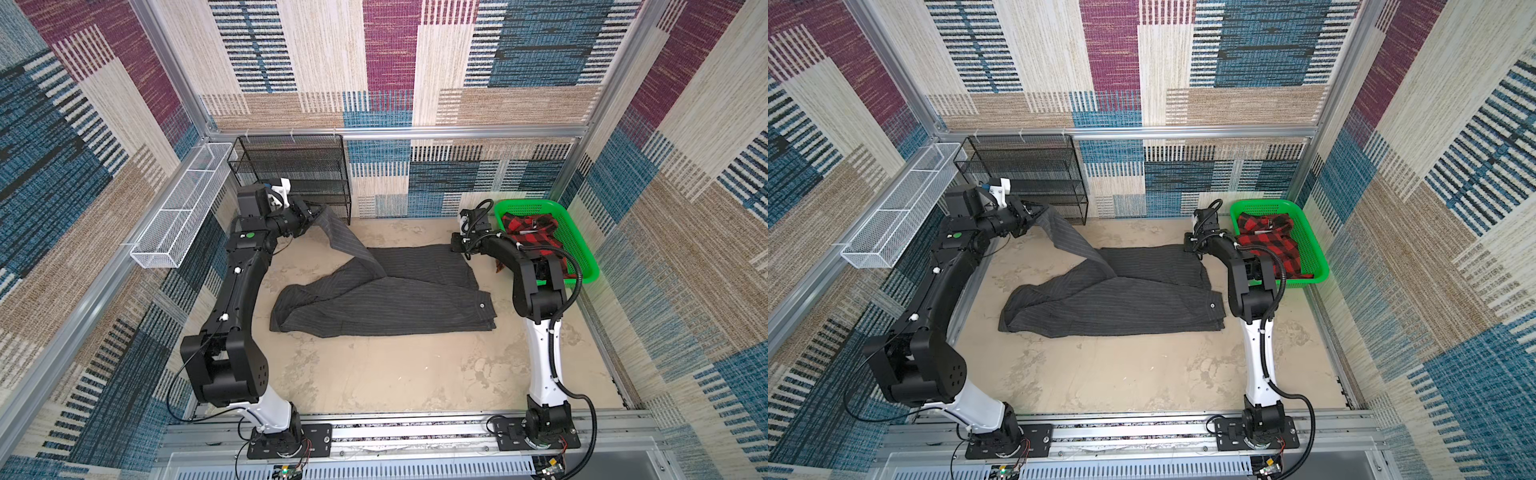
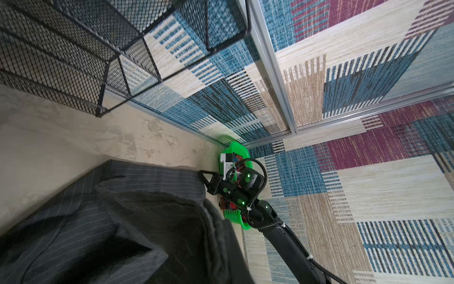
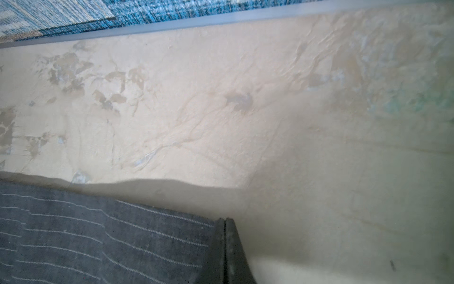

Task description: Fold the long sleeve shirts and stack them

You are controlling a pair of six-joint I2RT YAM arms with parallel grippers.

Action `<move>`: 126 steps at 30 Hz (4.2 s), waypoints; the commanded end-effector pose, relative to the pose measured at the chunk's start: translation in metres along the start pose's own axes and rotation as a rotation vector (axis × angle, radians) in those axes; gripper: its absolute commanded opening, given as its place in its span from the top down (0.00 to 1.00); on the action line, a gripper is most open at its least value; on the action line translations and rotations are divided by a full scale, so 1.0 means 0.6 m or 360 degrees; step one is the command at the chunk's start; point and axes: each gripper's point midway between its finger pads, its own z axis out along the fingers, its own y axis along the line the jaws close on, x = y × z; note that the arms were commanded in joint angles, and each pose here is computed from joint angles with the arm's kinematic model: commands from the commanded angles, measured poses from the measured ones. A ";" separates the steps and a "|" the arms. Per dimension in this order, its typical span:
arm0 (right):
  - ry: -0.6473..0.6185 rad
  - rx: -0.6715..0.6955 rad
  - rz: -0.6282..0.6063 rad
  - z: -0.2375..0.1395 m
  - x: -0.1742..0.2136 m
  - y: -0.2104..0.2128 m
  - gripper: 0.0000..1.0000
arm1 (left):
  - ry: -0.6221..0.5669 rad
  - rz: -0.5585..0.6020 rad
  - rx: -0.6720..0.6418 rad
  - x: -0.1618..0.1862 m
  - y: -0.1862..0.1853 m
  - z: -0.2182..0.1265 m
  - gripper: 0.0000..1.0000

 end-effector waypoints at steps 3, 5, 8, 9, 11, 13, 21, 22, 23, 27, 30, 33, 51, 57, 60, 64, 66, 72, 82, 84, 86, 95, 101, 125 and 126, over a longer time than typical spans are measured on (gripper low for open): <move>-0.0048 0.0014 -0.0050 -0.017 -0.023 0.000 0.97 | -0.0054 0.0249 0.0182 -0.069 -0.079 -0.007 1.00; -0.0058 0.0016 -0.0051 -0.021 -0.026 -0.001 0.98 | -0.0048 0.0309 0.0228 -0.081 -0.103 -0.010 1.00; -0.0074 0.0010 -0.0057 -0.026 -0.030 0.000 0.98 | -0.0042 0.0394 0.0281 -0.087 -0.131 -0.017 1.00; -0.0089 0.0008 -0.0061 -0.030 -0.035 0.001 0.98 | -0.0046 0.0432 0.0291 -0.088 -0.141 -0.024 1.00; -0.0105 0.0008 -0.0068 -0.034 -0.041 0.001 0.99 | -0.0058 0.0497 0.0292 -0.092 -0.155 -0.036 1.00; -0.0121 0.0003 -0.0078 -0.039 -0.049 0.002 0.99 | -0.0060 0.0549 0.0303 -0.092 -0.168 -0.047 1.00; -0.0200 -0.0060 -0.0143 -0.081 -0.080 0.022 0.99 | -0.0012 0.0665 0.0348 -0.074 -0.194 -0.088 1.00; -0.0211 -0.0070 -0.0152 -0.089 -0.082 0.025 0.99 | 0.0000 0.0672 0.0358 -0.070 -0.197 -0.093 1.00; -0.0221 -0.0075 -0.0161 -0.098 -0.084 0.029 0.99 | 0.0009 0.0677 0.0364 -0.068 -0.199 -0.098 1.00; -0.0218 -0.0091 -0.0176 -0.128 -0.072 0.034 1.00 | 0.0068 0.0666 0.0431 -0.054 -0.215 -0.119 1.00; -0.0191 -0.0092 -0.0175 -0.146 -0.045 0.033 0.99 | 0.0112 0.0651 0.0454 -0.038 -0.224 -0.134 1.00; -0.0157 -0.0088 -0.0163 -0.157 -0.004 0.028 1.00 | 0.0145 0.0625 0.0475 -0.020 -0.231 -0.148 1.00; -0.0053 -0.0089 -0.0014 -0.229 0.132 0.021 0.99 | 0.0296 0.0468 0.0600 0.109 -0.254 -0.254 1.00; -0.0036 -0.0024 0.0029 -0.237 0.157 0.007 0.99 | 0.0297 0.0430 0.0606 0.143 -0.260 -0.283 1.00; -0.0044 -0.0019 0.0058 -0.241 0.161 0.006 0.97 | 0.0291 0.0375 0.0591 0.155 -0.256 -0.294 1.00; 0.0006 -0.0009 0.0129 -0.240 0.184 0.002 0.95 | 0.0266 0.0288 0.0537 0.171 -0.245 -0.308 1.00; 0.0022 0.0020 0.0176 -0.239 0.198 -0.005 0.95 | 0.0252 0.0224 0.0485 0.176 -0.233 -0.313 1.00; 0.0107 0.0065 0.0267 -0.237 0.240 -0.017 0.94 | 0.0221 0.0106 0.0220 0.191 -0.179 -0.320 1.00; 0.0123 0.0235 0.0337 -0.252 0.223 -0.040 0.74 | 0.0164 0.0033 0.0000 0.193 -0.113 -0.313 1.00; 0.0091 0.0191 0.0352 -0.260 0.209 -0.031 0.72 | 0.0159 0.0051 0.0020 0.191 -0.119 -0.314 1.00; 0.0069 0.0132 0.0372 -0.268 0.200 -0.018 0.70 | 0.0155 0.0066 0.0071 0.188 -0.129 -0.314 1.00; 0.0090 0.0039 0.0426 -0.276 0.215 0.001 0.60 | 0.0157 0.0060 0.0271 0.181 -0.153 -0.312 1.00; 0.0123 -0.0077 0.0469 -0.266 0.233 0.023 0.57 | 0.0135 0.0072 0.0345 0.177 -0.169 -0.321 1.00; -0.0011 -0.0145 0.0361 -0.338 0.216 0.051 0.98 | -0.0250 -0.0161 0.0324 0.086 -0.175 -0.352 1.00; -0.0021 -0.0146 0.0356 -0.346 0.216 0.052 0.98 | -0.0257 -0.0167 0.0339 0.083 -0.175 -0.353 1.00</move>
